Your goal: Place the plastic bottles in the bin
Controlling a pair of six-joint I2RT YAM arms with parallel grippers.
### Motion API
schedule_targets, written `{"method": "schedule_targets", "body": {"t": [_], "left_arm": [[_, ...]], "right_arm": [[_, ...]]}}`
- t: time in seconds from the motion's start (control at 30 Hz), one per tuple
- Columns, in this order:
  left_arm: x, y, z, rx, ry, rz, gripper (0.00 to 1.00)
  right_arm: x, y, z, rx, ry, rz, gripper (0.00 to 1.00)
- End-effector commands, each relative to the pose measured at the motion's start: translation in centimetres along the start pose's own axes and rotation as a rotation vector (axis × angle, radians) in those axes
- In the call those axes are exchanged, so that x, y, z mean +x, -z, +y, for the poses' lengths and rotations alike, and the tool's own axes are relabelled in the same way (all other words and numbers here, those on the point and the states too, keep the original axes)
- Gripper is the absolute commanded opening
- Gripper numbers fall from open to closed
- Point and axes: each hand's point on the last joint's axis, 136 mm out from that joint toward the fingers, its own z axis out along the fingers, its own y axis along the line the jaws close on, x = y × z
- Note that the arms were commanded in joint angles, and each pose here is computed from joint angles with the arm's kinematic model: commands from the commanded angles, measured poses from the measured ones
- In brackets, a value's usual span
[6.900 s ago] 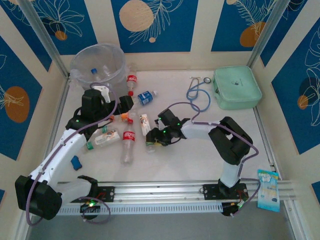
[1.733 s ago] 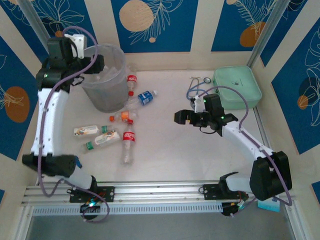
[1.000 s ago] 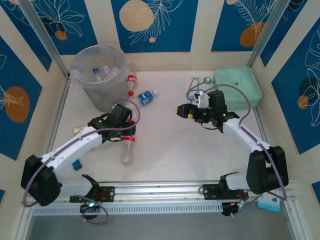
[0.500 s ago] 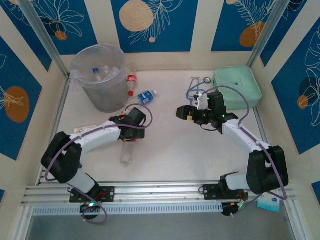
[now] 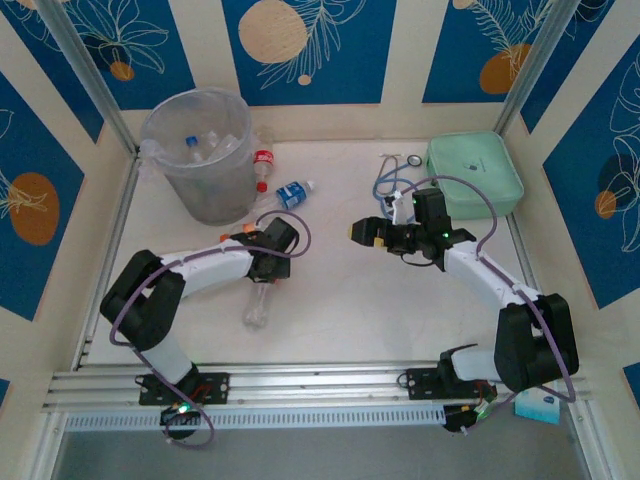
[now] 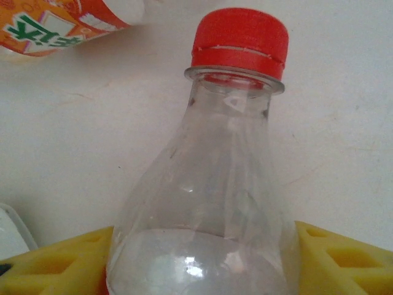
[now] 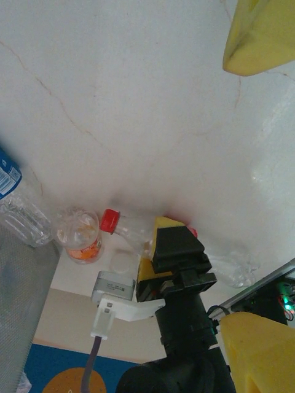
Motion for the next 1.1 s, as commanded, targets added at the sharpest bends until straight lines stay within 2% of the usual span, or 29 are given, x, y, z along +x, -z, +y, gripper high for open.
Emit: {"method": "schedule_targets", "body": {"t": [0.0,0.17,0.27,0.4,0.5,0.6,0.67,0.77,0.87,1.0,1.07], "left_arm": [[-1.8,2.2,-0.4,-0.006,-0.028,-0.063,0.58],[-4.4,6.0,-1.7,0.076,-0.051,-0.146,0.51],[-7.9,10.8,-3.3,0.178,-0.093,-0.264,0.48],[-14.1,20.0,-4.2,0.261,-0.174,-0.504,0.45],[-18.5,26.9,-2.8,0.238,-0.186,-0.715,0.44],[-22.4,32.5,-0.4,0.203,-0.163,-0.909,0.35],[-24.7,35.0,1.9,0.183,-0.108,-1.004,0.25],[-27.7,37.2,5.8,0.127,0.0,-1.122,0.12],[-30.3,37.9,9.4,0.065,0.089,-1.192,0.0],[-33.7,37.4,13.4,0.019,0.199,-1.222,0.0],[-35.4,36.3,14.3,0.0,0.197,-1.203,0.0]], "right_arm": [[0.9,0.0,0.2,-0.01,0.007,0.022,0.99],[0.5,-0.2,0.1,-0.01,0.002,0.018,0.99],[0.2,-0.3,0.2,-0.009,0.005,0.019,0.99],[-0.2,-0.4,0.6,-0.009,0.012,0.015,0.99],[-0.2,-0.4,0.8,-0.009,0.015,0.013,0.99],[0.0,-0.3,1.0,-0.007,0.02,0.014,0.99],[0.3,-0.1,1.1,-0.002,0.022,0.015,0.99],[0.6,0.3,1.2,0.013,0.03,0.012,0.99],[0.6,1.1,1.6,0.031,0.051,0.003,0.99],[0.6,2.0,1.7,0.052,0.078,-0.004,0.99],[0.6,2.3,1.3,0.079,0.081,-0.012,0.99]]}}
